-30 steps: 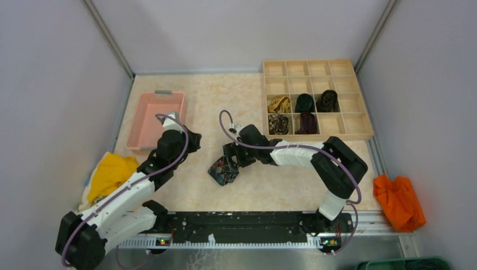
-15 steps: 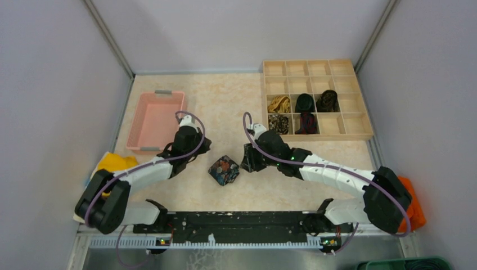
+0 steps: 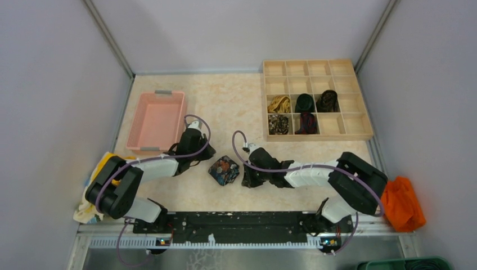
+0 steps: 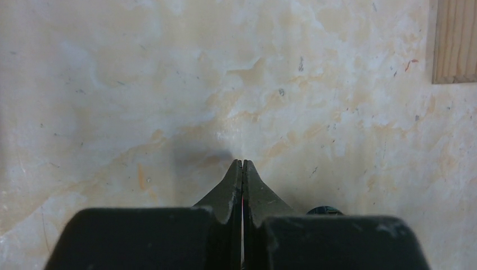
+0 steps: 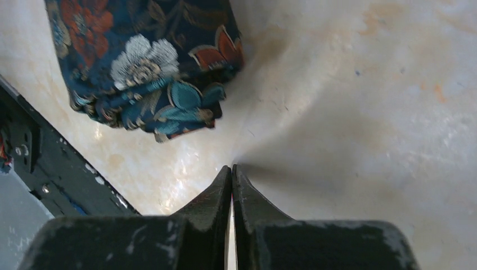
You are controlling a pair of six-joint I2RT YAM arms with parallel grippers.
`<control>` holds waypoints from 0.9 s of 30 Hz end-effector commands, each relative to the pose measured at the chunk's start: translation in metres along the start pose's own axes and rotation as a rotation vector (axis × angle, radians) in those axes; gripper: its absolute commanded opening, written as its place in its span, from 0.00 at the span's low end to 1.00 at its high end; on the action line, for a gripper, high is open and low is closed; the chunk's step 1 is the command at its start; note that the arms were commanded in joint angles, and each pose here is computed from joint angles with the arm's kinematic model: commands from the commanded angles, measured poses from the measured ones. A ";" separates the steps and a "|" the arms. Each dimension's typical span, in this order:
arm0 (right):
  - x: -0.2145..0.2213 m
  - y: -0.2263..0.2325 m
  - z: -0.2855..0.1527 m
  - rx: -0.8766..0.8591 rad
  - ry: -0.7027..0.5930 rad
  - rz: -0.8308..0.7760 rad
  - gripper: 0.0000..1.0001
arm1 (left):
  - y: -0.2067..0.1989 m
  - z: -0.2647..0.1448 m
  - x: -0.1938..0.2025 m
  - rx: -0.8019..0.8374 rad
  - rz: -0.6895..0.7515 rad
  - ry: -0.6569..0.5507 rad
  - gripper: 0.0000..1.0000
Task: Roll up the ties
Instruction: Roll the tie at the center of the board, then pick up the tie at the center of the board.
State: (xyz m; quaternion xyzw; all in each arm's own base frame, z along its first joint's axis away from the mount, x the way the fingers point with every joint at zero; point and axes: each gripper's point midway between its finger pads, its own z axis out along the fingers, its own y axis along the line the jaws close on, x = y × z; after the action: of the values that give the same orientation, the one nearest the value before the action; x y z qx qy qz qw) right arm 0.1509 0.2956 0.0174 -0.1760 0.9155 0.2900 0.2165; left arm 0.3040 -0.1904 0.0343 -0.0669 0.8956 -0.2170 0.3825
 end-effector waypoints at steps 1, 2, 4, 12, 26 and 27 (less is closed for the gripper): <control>-0.024 0.019 0.017 -0.060 -0.073 0.006 0.01 | 0.005 -0.002 0.025 0.025 -0.015 0.062 0.00; -0.026 0.022 0.020 -0.070 -0.073 0.006 0.00 | 0.003 -0.004 0.032 0.044 -0.020 0.087 0.00; -0.029 0.025 0.025 -0.079 -0.074 0.007 0.00 | 0.006 -0.006 0.043 0.047 -0.024 0.109 0.00; -0.052 0.041 0.041 -0.092 -0.076 -0.031 0.00 | 0.005 -0.027 0.086 0.065 -0.027 0.174 0.00; -0.059 0.030 0.038 -0.007 -0.066 -0.098 0.01 | 0.039 -0.052 0.080 -0.223 0.003 0.082 0.00; -0.057 0.025 0.034 0.014 -0.067 -0.101 0.02 | 0.046 -0.056 0.075 -0.268 -0.004 0.064 0.00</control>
State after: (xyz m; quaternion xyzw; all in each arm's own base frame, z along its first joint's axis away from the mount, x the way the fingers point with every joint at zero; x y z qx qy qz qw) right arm 0.1883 0.3535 0.0191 -0.2062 0.9044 0.2977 0.2259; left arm 0.2304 -0.2045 0.0207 -0.0704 0.9028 -0.2236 0.3604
